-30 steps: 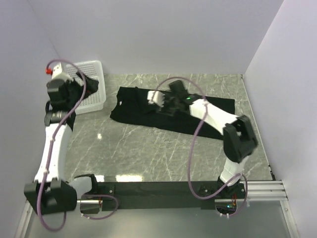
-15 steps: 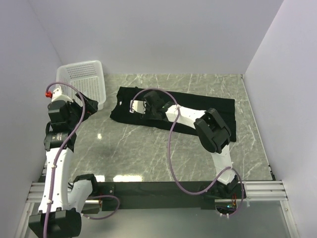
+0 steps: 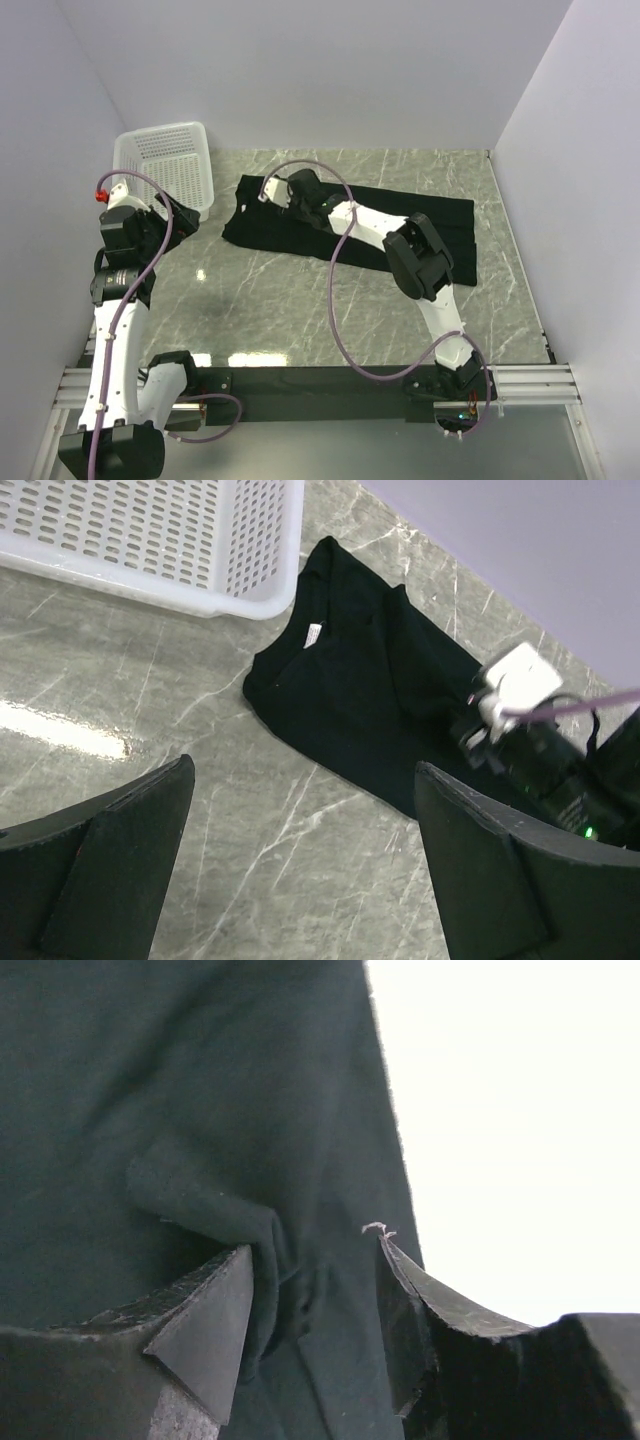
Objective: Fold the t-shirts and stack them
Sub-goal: Smooth out the T-shirt at the center of the board.
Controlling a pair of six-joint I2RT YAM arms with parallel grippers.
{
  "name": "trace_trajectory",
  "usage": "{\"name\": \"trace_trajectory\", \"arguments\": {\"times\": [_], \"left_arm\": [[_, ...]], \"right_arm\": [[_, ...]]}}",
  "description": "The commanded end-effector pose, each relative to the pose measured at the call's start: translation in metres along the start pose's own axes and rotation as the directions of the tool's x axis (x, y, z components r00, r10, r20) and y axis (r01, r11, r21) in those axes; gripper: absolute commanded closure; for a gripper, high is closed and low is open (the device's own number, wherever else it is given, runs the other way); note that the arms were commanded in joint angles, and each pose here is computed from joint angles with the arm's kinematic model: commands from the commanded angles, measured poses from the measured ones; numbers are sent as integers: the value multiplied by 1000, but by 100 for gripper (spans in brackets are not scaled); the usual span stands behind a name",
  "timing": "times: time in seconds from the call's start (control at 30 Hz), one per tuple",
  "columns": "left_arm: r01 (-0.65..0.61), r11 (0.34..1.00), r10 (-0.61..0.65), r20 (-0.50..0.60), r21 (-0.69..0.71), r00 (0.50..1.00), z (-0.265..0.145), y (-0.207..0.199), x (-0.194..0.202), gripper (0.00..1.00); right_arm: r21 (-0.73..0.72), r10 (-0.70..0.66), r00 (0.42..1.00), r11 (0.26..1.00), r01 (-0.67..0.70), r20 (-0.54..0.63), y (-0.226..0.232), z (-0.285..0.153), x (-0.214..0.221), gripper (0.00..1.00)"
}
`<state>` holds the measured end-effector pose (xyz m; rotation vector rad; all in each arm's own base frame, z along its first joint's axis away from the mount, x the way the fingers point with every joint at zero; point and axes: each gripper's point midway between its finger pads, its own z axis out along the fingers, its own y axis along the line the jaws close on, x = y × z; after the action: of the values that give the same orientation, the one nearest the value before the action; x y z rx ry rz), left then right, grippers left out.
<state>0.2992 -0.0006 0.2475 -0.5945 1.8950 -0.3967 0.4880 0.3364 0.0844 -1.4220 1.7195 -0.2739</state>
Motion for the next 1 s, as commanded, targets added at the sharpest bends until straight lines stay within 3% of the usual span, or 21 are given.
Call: {"name": "trace_trajectory", "arguments": {"times": [0.0,0.17,0.6,0.87,0.97], "left_arm": [[10,1000,-11,31,21,999,-2,-6,-8,4],[13,1000,-14,16,24,1000,1,-6,-6,4],[40,998,-39,-26,54,999,10,-11,0,5],[44,989,-28,-114,144,993,18,-24,14,6],[21,979,15,-174,202,985,24,-29,27,9]], "right_arm": [[96,182,983,979,-181,3,-47,3,4,43],[114,322,946,942,-317,-27,-65,14,24,43],[256,509,857,841,-476,-81,-112,21,88,43],[238,581,812,799,-553,-63,-136,6,95,41],[151,592,804,800,-581,-47,-145,-17,90,33]]}}
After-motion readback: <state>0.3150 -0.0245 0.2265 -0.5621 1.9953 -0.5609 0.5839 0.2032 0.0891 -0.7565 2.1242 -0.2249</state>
